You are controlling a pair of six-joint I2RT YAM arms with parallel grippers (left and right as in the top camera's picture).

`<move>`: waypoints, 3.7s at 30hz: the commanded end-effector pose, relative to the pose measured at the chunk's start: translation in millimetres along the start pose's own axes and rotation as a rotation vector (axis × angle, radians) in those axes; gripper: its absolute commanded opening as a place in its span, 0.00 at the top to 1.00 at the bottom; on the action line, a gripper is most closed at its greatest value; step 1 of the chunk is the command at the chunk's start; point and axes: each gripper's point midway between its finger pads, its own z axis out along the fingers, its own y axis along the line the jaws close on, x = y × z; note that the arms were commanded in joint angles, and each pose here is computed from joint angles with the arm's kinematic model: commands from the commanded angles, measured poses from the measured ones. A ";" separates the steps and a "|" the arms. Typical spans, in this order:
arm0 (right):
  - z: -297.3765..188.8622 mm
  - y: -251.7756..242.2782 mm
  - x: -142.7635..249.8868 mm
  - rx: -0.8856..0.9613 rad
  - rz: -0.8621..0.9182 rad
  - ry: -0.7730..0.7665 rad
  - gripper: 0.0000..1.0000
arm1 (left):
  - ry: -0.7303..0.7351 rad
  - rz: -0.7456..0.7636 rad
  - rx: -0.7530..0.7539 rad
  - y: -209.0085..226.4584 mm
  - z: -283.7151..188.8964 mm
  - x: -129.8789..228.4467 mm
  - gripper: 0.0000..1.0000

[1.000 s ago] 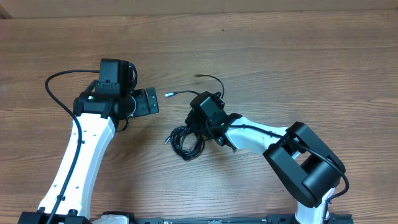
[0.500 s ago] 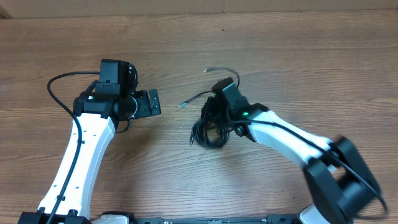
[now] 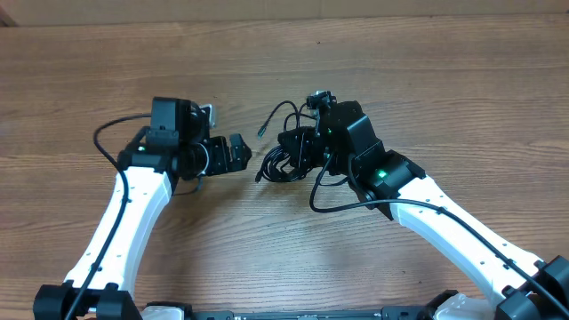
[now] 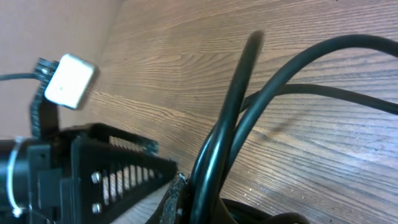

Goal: Untangle cables

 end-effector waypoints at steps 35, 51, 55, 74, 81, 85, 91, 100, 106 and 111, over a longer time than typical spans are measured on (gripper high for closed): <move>-15.5 -29.1 -7.3 0.050 0.351 0.022 0.96 | -0.109 0.627 0.639 -109.1 -4.4 22.4 0.39; -22.6 -10.5 -10.5 -0.106 0.362 0.095 0.96 | -0.079 0.596 0.483 -84.3 13.8 25.1 0.96; -27.2 -6.0 1.5 -0.149 0.381 0.175 0.96 | -0.095 0.458 0.324 -62.2 23.5 9.7 0.96; -65.9 -143.9 55.3 0.627 0.447 0.148 0.96 | -0.284 0.232 0.305 -68.6 13.2 -43.9 0.96; -80.5 -164.1 52.8 0.754 0.438 0.097 0.96 | -0.295 0.271 0.314 -61.5 8.2 -47.5 0.96; -91.0 -175.6 53.9 0.818 0.467 0.080 0.96 | -0.324 0.153 0.289 -37.3 -0.5 -61.6 0.96; -90.9 -176.2 52.1 0.821 0.486 0.062 0.96 | -0.342 0.047 0.269 -16.0 -7.6 -70.2 0.96; -32.1 -80.4 15.1 0.211 0.396 0.119 0.96 | -0.218 0.316 0.582 -95.4 -12.1 -29.6 0.96; -31.1 -72.1 17.3 0.165 0.369 0.145 0.65 | -0.206 0.460 0.630 -126.9 -6.8 -11.8 0.96; -31.2 -67.8 20.4 0.143 0.373 0.167 0.60 | -0.227 0.513 0.623 -126.5 -6.7 -12.7 0.96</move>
